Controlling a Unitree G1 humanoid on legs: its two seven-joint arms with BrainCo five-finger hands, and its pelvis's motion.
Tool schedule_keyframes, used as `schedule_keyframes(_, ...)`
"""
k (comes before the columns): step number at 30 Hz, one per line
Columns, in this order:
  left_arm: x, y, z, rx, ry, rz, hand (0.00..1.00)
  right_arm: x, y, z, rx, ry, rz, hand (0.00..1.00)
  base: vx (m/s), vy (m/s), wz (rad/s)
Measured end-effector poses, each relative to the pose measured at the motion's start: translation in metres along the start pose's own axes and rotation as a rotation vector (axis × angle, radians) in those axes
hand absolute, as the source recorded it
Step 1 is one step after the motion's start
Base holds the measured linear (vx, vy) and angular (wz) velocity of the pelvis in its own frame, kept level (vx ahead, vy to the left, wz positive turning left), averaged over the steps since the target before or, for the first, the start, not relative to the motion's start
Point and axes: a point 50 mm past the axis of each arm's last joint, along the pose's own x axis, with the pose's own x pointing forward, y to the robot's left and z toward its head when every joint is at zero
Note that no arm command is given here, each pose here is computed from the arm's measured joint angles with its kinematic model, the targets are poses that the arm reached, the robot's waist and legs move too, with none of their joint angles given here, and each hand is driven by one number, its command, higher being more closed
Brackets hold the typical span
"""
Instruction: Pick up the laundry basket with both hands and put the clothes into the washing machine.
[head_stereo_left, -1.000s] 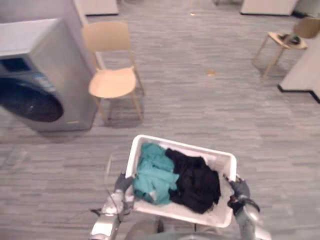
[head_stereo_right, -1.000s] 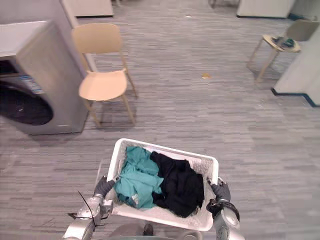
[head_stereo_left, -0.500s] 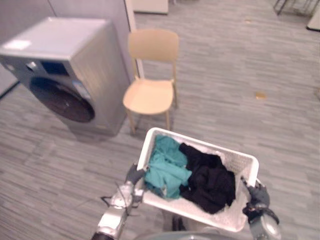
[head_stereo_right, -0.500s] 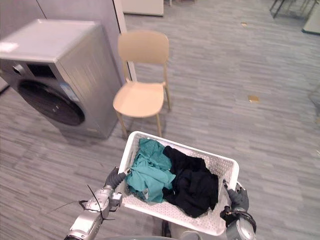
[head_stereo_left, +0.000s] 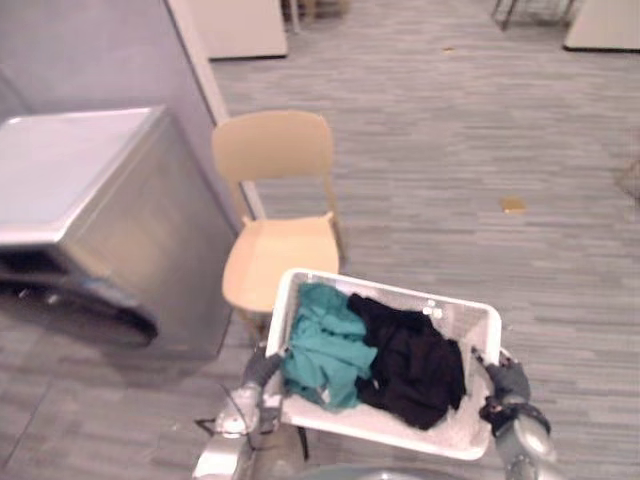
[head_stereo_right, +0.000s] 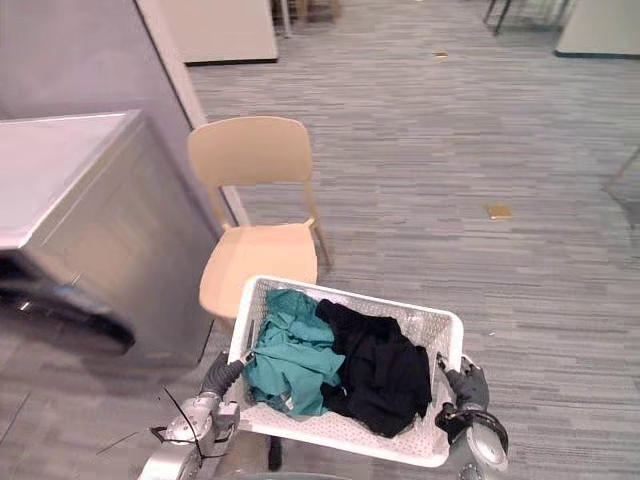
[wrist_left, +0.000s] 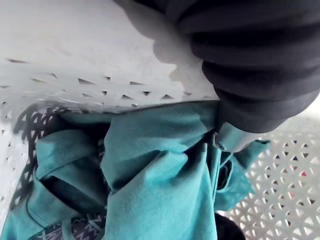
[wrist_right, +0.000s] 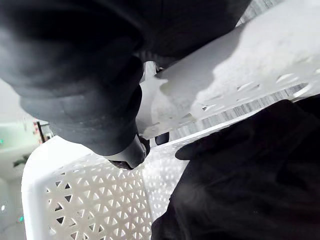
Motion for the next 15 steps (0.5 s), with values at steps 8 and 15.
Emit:
schedule_keyframes(8, 0.007, 0.007, 0.014, 0.029, -0.055, 0.016, 1.00, 0.005, 0.012, 0.004, 0.013, -0.026, 0.033, 1.00, 0.38, 0.121, -0.37)
schedule_keyframes(15, 0.010, 0.001, 0.015, -0.061, -0.053, 0.048, 1.00, 0.022, 0.021, 0.031, -0.069, -0.090, 0.100, 1.00, 0.13, -0.221, 0.29)
